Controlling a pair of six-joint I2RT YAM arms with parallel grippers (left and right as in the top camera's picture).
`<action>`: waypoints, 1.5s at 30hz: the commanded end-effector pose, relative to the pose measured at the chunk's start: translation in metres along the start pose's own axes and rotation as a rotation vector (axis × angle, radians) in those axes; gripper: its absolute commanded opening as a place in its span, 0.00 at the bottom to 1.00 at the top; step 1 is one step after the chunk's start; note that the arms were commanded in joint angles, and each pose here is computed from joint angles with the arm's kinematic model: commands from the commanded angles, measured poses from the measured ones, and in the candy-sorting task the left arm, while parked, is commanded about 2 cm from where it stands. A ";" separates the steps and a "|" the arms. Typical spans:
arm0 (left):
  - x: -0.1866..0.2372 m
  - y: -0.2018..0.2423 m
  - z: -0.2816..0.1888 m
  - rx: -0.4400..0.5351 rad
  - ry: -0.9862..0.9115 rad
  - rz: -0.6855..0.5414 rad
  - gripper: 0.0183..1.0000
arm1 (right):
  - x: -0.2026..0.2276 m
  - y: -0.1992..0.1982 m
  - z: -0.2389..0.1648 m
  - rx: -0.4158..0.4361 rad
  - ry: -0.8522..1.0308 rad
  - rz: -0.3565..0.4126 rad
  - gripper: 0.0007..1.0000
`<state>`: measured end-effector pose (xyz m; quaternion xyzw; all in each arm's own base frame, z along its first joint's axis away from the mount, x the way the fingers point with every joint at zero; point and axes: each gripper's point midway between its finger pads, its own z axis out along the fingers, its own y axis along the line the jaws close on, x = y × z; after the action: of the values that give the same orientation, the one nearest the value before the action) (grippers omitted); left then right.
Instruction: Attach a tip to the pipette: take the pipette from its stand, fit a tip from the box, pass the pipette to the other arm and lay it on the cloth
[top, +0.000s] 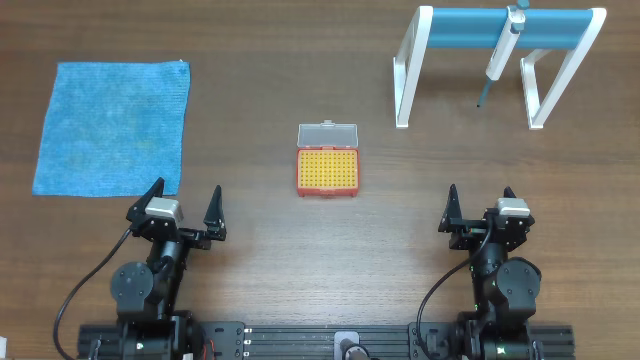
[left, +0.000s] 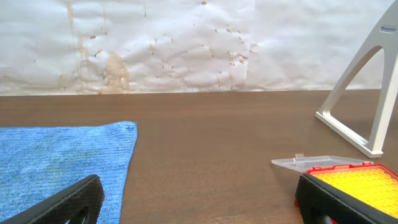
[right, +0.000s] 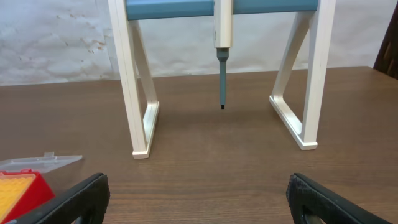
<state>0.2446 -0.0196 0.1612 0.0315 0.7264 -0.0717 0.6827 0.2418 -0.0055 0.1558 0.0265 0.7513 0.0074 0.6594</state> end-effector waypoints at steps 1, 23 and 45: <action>0.001 0.001 0.000 -0.006 0.002 0.016 1.00 | 0.000 0.001 0.001 -0.009 -0.010 0.026 0.92; 0.001 0.001 0.000 -0.006 0.002 0.016 1.00 | -0.055 -0.029 0.152 0.186 -0.111 -0.130 0.92; 0.001 0.001 0.000 -0.006 0.002 0.016 1.00 | -0.045 -0.052 0.234 0.188 -0.060 -0.178 0.90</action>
<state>0.2445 -0.0196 0.1616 0.0327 0.7260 -0.0709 0.6832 0.4701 -0.0607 0.1652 0.0282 0.7295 -0.1217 0.6725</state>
